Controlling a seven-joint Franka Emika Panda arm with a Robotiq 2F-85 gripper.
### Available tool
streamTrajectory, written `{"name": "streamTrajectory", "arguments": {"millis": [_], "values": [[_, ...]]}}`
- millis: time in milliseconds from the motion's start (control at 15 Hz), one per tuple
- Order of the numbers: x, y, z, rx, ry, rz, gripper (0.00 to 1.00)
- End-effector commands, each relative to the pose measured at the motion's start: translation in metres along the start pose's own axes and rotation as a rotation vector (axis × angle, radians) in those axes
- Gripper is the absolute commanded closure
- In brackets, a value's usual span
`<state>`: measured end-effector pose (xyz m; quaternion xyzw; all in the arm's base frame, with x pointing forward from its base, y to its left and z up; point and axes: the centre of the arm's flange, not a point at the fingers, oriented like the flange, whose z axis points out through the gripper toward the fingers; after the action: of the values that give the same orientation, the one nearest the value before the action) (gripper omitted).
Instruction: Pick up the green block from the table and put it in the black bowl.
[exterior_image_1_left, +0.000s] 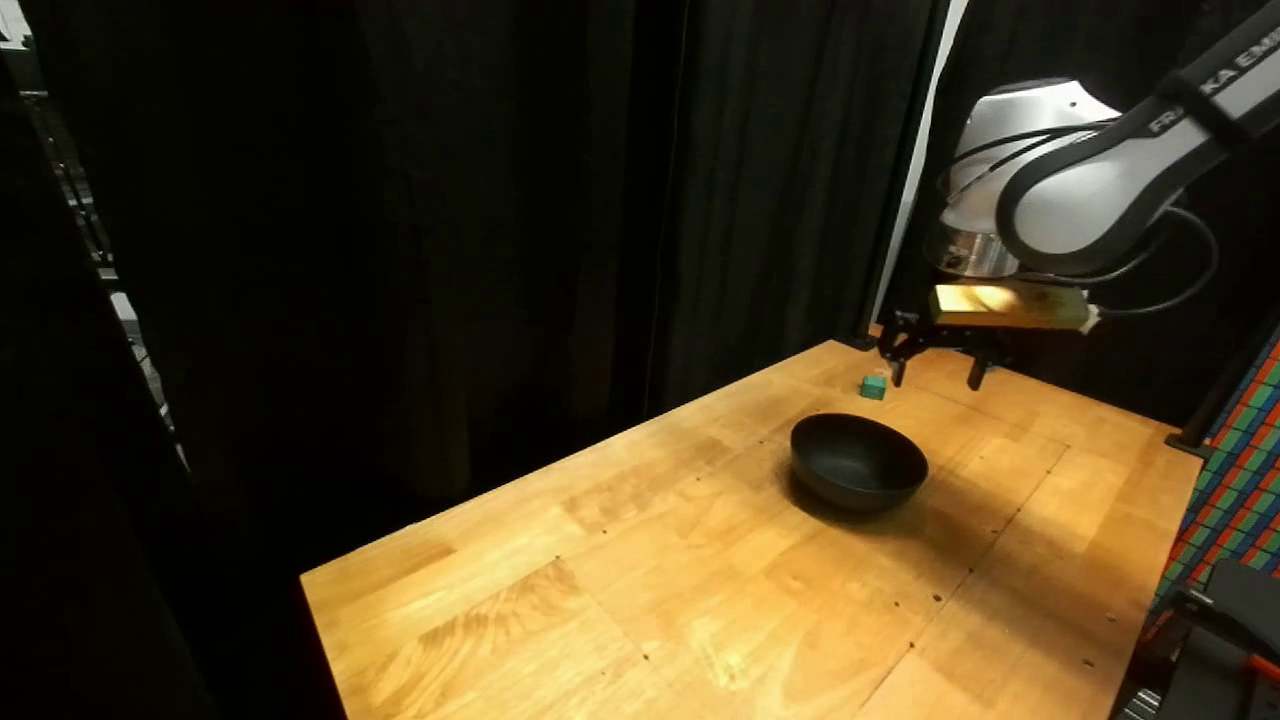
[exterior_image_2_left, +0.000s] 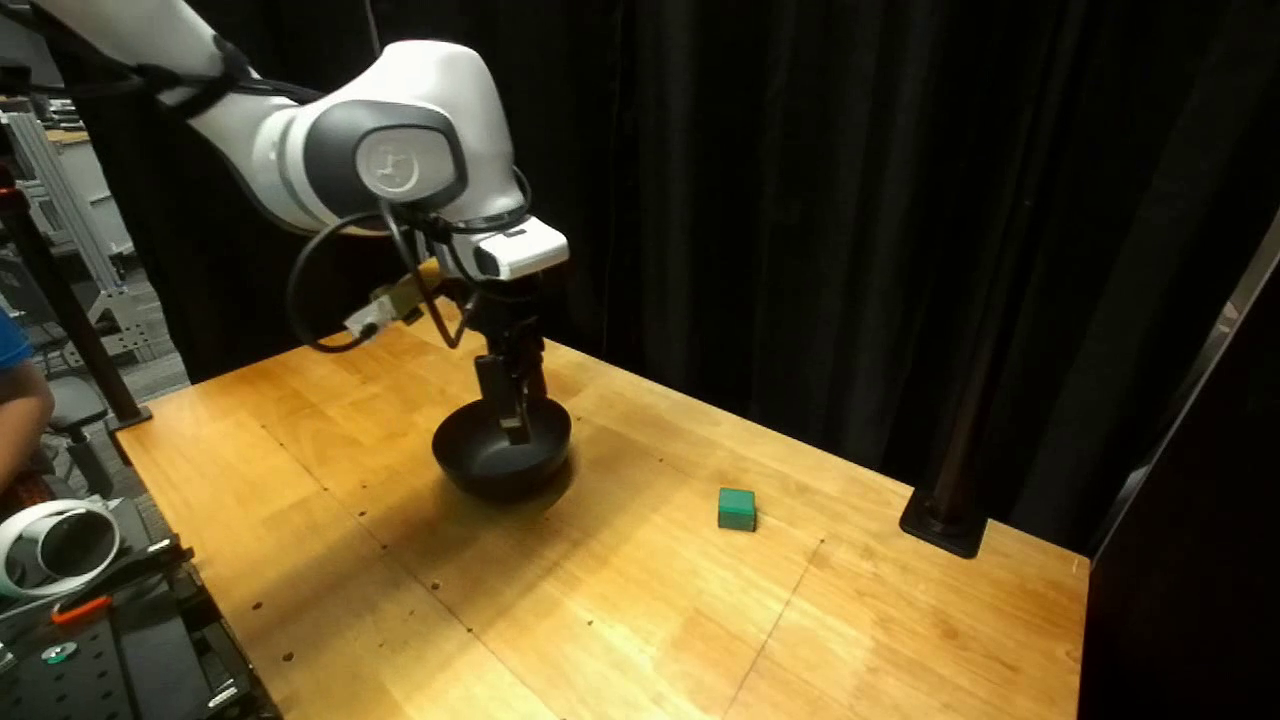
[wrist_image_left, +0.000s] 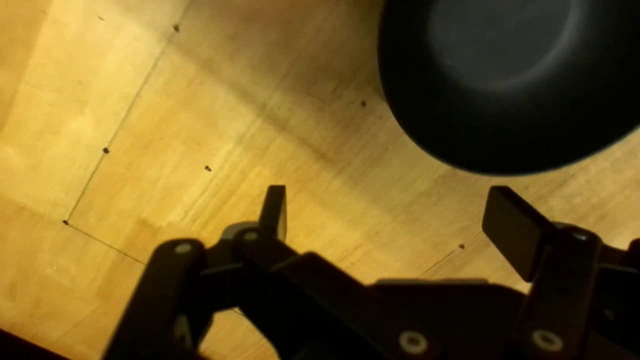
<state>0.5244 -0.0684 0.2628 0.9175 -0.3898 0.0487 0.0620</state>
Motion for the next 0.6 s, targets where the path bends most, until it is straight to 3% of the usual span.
{"name": "streamTrajectory", "arguments": {"millis": [0,200,533], "values": [[0.075,-0.045,0.035,0.013,0.065,0.191,0.00],[0.129,-0.059,0.059,-0.007,0.114,0.324,0.00],[0.199,-0.076,0.088,-0.069,0.108,0.472,0.00]]}}
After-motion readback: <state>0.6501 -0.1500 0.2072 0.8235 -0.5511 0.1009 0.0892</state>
